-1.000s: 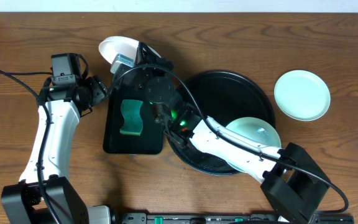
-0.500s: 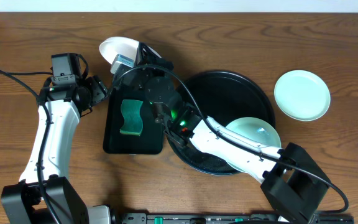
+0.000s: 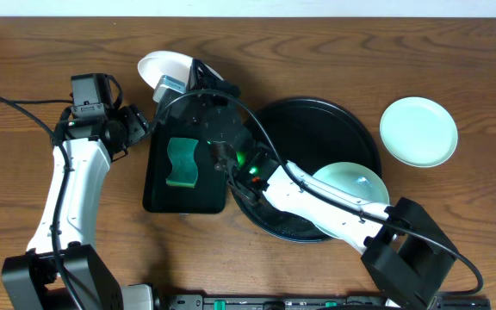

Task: Clean dirty plates on tray and stack at the side

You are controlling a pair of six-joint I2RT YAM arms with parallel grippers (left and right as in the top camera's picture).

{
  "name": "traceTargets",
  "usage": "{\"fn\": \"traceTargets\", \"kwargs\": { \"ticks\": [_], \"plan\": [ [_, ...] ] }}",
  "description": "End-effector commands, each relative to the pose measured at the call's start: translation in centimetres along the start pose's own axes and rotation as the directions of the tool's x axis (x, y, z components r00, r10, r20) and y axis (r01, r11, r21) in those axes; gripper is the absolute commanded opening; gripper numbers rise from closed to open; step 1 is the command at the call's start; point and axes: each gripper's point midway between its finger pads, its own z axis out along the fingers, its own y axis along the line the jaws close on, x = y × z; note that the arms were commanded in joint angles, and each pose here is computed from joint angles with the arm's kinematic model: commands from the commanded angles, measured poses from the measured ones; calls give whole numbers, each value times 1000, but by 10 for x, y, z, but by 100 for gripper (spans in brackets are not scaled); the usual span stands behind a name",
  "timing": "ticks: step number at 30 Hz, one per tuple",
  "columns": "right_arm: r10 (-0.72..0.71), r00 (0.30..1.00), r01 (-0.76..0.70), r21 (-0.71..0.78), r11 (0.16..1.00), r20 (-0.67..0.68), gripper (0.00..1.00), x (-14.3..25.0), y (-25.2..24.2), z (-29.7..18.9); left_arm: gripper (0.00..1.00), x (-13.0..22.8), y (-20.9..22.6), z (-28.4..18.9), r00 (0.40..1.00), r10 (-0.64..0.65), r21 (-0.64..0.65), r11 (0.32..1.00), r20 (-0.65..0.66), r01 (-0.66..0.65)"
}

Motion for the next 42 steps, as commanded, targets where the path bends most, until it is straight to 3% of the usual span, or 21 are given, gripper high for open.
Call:
{"fn": "traceTargets", "kwargs": {
  "ticks": [1,19,34,42],
  "plan": [
    [3,1000,-3,3,1000,-7,1,-3,0,0,81,-6,-2,-5,1000,1,4,1000,17,-1],
    [36,999,-37,-31,999,-36,1,4,9,0,81,-6,-2,-5,1000,1,4,1000,17,-1],
    [-117,981,85,-201,976,-155,1,41,49,-8,81,-6,-2,-5,1000,1,5,1000,17,-1],
    [-121,980,87,-205,975,-157,1,42,49,-8,81,-6,-2,-5,1000,1,4,1000,17,-1]
  ]
}}
